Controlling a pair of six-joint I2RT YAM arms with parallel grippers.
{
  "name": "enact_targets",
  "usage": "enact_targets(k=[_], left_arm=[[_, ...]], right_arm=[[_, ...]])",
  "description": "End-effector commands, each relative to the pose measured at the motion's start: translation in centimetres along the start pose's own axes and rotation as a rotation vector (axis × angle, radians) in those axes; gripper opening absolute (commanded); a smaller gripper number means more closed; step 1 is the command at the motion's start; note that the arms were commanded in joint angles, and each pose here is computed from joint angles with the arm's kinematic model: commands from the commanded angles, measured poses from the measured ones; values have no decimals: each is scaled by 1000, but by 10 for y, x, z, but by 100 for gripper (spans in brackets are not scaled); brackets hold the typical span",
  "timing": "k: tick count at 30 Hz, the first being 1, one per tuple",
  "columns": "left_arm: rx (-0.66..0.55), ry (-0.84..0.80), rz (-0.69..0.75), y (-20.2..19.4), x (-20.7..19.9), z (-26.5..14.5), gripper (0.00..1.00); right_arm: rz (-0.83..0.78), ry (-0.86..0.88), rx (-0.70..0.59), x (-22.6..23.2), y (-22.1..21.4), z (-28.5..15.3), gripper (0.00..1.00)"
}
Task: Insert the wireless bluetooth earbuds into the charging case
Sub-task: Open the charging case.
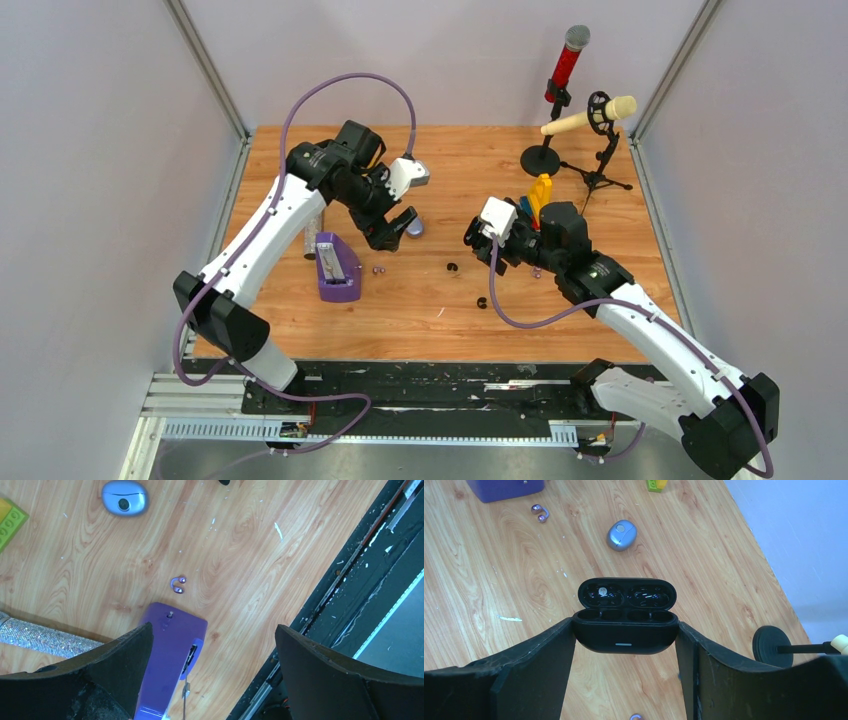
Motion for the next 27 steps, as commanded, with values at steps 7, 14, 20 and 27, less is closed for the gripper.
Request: enact_targets(k=[7, 14, 20, 27], left_arm=[[-47, -12, 5, 11, -2, -9, 100], [-43, -14, 5, 11, -2, -8, 100], [-45, -13, 6, 12, -2, -9, 100], [-40, -14, 6, 14, -1, -9, 100]], right_arm=[[-24, -37, -58, -10, 14, -7, 62], [-28, -37, -58, -10, 14, -7, 62], [-27, -38, -59, -10, 14, -7, 62], [-23, -35, -52, -11, 13, -5, 62]])
Point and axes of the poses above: each gripper's point midway between its finger pads, its own z axis out along the fingers, its own x axis along the line the jaws close on, y = z × x, the point moved 10 cm from there along -z, back along the fingers, and after that the axes turned 14 degrees about -z, right-handed, at the moved point
